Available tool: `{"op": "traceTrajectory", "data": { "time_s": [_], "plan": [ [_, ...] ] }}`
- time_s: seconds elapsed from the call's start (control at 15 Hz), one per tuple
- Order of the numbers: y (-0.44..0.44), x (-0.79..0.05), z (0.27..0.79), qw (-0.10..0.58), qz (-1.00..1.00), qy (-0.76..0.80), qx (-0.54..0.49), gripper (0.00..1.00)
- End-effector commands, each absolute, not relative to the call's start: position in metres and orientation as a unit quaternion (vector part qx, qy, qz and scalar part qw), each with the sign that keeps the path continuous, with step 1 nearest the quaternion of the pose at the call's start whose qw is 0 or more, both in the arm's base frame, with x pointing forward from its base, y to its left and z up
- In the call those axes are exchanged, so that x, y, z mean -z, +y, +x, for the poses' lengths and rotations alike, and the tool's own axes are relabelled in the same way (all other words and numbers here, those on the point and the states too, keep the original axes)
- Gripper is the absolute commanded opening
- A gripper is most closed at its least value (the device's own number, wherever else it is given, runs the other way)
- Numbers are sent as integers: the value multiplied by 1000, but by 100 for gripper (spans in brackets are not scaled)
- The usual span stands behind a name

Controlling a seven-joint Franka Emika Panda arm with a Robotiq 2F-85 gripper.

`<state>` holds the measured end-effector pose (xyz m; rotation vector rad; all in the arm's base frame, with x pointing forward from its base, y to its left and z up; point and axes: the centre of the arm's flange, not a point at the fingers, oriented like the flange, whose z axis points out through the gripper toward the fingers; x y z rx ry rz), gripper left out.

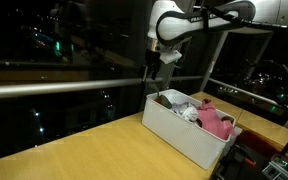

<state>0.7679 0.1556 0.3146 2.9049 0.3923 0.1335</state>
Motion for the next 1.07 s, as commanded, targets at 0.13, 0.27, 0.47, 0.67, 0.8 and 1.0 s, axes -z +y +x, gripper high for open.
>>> {"op": "traceTrajectory", "data": {
  "time_s": [0.13, 0.27, 0.47, 0.67, 0.8, 1.0],
  "plan": [
    [148, -332, 777, 70, 991, 115, -3, 100],
    [146, -335, 776, 72, 991, 111, 1, 100],
    [146, -331, 764, 86, 990, 109, -7, 100],
    [146, -333, 765, 86, 990, 109, -8, 100],
    [146, -333, 765, 86, 990, 109, -8, 100],
    [147, -322, 777, 98, 990, 104, -17, 100]
  ]
}}
